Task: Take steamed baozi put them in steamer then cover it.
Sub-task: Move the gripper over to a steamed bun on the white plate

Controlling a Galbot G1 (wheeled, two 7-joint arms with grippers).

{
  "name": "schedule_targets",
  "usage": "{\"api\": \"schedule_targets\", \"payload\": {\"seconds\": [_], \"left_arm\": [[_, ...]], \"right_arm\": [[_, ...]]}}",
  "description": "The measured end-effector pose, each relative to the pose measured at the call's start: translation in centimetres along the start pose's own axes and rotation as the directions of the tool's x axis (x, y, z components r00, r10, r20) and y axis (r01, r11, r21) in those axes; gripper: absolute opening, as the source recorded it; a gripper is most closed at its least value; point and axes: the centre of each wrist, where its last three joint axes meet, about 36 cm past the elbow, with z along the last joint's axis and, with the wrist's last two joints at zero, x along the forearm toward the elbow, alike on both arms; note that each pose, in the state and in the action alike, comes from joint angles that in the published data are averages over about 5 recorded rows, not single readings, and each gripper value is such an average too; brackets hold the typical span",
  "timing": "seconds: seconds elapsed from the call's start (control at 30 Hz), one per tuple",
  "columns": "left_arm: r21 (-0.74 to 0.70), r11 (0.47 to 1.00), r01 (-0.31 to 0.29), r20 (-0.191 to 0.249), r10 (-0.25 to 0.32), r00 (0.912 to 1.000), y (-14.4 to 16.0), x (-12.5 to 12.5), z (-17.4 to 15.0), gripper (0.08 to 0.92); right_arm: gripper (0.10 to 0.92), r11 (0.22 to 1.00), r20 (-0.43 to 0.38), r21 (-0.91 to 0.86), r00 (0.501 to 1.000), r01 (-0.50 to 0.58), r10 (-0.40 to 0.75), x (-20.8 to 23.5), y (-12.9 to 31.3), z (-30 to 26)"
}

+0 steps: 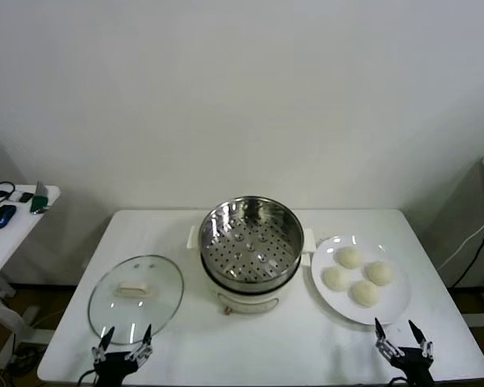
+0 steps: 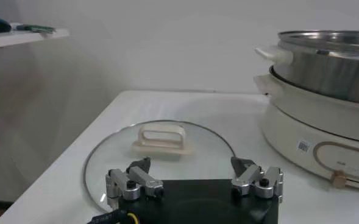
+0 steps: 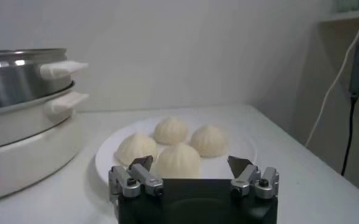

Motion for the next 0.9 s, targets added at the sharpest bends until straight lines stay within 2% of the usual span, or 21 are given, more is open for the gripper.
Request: {"api": "schedule_targets", "payload": {"seconds": [0.23,0.4,0.5,0.67,0.9], "left_arm": [[0.002,1.0,-0.008,0.006,0.008,0.9999,-0.3,-0.3,-0.1,0.823],[-0.001,1.0,-0.014,0.013,0.014,0.9998,-0.4,-0.4,-0.2,0.823],[-0.004,1.0,-0.016,0.017,0.016,0.9997,-0.5,-0.5,-0.2,0.823],[-0.007,1.0,-0.023,0.02,0.023,0.9995,-0.8,-0.7,-0.2,0.823],[-0.014,0.999,-0.03,0.019,0.03,0.9994,-1.2,-0.5,0.0,0.823]], "right_arm": [[0.823,0.984,-0.017,0.152,0.996,0.091,-0.09,-5.9,-2.2,-5.8],[0.823,0.913,-0.081,0.348,0.977,0.214,-0.199,-10.3,-4.8,-11.0],[0.823,0.83,-0.142,0.471,0.954,0.3,-0.264,-12.5,-6.4,-13.9],[0.823,0.641,-0.281,0.623,0.893,0.449,-0.352,-16.1,-8.6,-18.0],[0.823,0.349,-0.517,0.669,0.748,0.657,-0.417,-21.3,-9.6,-22.6]]}}
